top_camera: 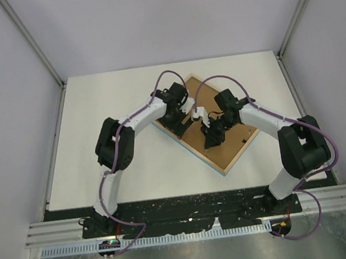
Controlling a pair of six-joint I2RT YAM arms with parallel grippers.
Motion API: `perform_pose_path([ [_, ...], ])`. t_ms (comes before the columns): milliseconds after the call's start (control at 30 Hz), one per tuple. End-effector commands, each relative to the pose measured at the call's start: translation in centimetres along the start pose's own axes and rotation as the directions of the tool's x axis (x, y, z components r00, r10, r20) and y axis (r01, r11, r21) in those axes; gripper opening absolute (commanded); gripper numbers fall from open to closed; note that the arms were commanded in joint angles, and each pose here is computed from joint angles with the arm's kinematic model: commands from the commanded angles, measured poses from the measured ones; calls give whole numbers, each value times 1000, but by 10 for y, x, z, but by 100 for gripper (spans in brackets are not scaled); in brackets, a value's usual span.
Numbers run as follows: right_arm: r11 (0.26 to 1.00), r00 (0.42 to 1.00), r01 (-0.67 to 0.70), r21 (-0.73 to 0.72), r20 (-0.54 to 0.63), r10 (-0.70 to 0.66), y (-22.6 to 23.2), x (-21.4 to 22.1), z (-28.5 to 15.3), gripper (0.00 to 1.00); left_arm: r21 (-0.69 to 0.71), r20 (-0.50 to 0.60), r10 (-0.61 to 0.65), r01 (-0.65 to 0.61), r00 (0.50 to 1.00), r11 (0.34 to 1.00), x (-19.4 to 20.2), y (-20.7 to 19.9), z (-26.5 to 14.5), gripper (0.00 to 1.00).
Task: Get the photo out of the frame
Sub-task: Release the photo frame item from the photo frame.
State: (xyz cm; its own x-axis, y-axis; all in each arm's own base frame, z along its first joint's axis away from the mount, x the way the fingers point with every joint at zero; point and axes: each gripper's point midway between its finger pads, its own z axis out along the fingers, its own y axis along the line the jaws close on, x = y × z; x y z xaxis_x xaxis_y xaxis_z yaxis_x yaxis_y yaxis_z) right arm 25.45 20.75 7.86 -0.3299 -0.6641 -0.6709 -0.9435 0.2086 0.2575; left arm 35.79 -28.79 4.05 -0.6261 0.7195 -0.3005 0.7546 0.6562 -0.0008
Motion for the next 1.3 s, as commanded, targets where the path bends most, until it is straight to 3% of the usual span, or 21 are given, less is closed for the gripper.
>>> perform_pose_path([
  [0, 1000, 1000, 14, -18, -17, -14, 2, 4, 4, 8, 47, -58, -39, 42, 998, 998, 12, -10, 11, 91],
  [1267, 996, 989, 78, 41, -132, -72, 1, 16, -9, 8, 35, -68, -44, 47, 997, 998, 13, -9, 11, 90],
])
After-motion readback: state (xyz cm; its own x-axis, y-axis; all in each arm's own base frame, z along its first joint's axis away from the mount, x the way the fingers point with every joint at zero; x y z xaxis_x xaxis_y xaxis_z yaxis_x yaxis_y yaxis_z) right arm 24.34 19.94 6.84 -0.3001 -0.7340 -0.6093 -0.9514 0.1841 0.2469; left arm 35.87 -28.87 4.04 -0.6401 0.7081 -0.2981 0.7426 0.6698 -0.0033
